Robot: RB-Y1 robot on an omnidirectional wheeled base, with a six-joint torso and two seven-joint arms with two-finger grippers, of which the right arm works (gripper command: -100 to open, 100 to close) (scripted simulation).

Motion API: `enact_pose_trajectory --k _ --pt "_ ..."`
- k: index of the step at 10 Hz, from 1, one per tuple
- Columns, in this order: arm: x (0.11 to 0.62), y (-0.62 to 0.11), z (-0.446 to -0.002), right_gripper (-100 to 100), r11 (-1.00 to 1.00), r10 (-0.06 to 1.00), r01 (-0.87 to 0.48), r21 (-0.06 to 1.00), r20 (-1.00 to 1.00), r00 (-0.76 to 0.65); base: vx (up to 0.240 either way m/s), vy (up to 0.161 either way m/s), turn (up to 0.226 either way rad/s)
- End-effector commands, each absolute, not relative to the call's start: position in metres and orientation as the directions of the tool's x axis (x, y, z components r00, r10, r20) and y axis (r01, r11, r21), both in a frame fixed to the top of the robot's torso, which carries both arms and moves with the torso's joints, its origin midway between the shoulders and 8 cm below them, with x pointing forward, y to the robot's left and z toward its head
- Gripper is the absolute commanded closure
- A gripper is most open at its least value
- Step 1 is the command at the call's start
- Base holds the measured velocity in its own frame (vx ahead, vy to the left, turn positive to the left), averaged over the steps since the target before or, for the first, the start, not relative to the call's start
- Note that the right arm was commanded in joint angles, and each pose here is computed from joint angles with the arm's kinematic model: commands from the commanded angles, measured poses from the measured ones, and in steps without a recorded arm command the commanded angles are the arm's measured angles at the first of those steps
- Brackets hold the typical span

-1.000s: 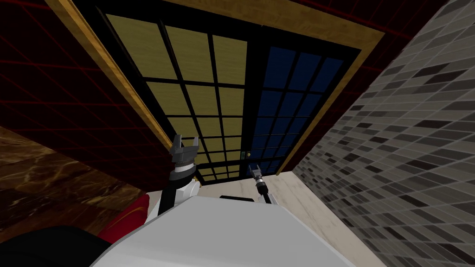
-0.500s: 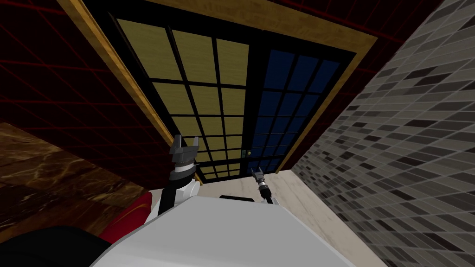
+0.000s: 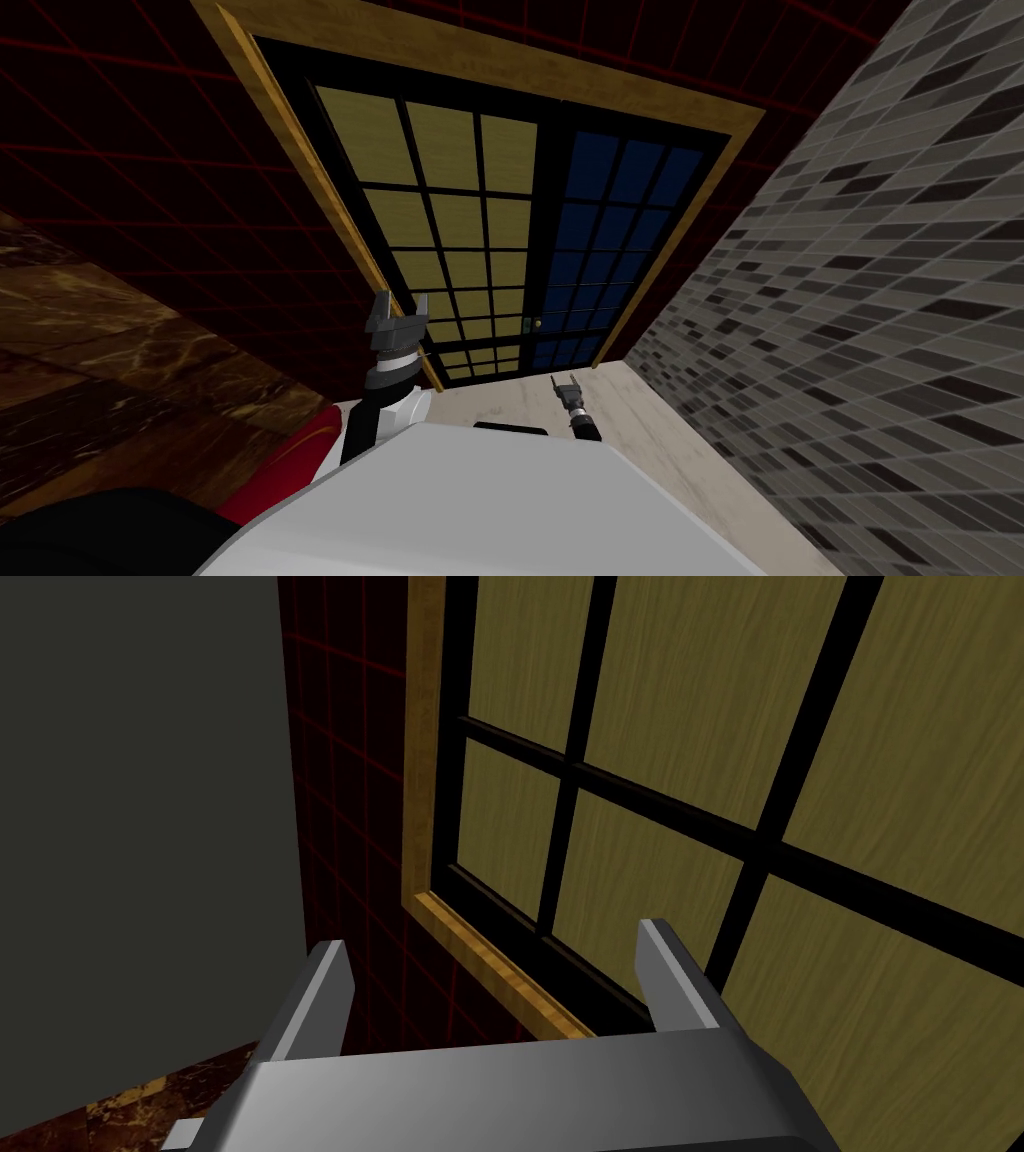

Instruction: Pull the door open

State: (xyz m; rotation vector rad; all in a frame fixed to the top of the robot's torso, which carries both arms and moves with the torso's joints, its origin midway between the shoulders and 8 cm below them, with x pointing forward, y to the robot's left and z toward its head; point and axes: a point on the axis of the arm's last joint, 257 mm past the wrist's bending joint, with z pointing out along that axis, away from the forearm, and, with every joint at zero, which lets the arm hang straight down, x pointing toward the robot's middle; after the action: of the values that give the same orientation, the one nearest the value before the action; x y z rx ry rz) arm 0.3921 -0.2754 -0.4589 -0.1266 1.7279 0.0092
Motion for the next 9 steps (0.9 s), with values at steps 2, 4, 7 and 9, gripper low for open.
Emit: enact_pose_trajectory --k 2,4,7,9 --pt "0.372 -0.299 -0.475 -100 0.994 -0.097 -0.061 -0.086 -0.974 -0.203 -0.117 0.035 -0.01" --pt "0.37 -0.301 -0.476 -100 0.994 -0.099 -0.058 -0.088 -0.973 -0.208 -0.034 0.003 0.001" --pt "0.355 -0.317 -0.487 -100 0.994 -0.106 -0.036 -0.1 -0.964 -0.244 -0.047 0.009 -0.002" --pt "0.33 -0.34 -0.504 -100 0.993 -0.113 0.0 -0.118 -0.947 -0.3 -0.108 0.016 0.0"
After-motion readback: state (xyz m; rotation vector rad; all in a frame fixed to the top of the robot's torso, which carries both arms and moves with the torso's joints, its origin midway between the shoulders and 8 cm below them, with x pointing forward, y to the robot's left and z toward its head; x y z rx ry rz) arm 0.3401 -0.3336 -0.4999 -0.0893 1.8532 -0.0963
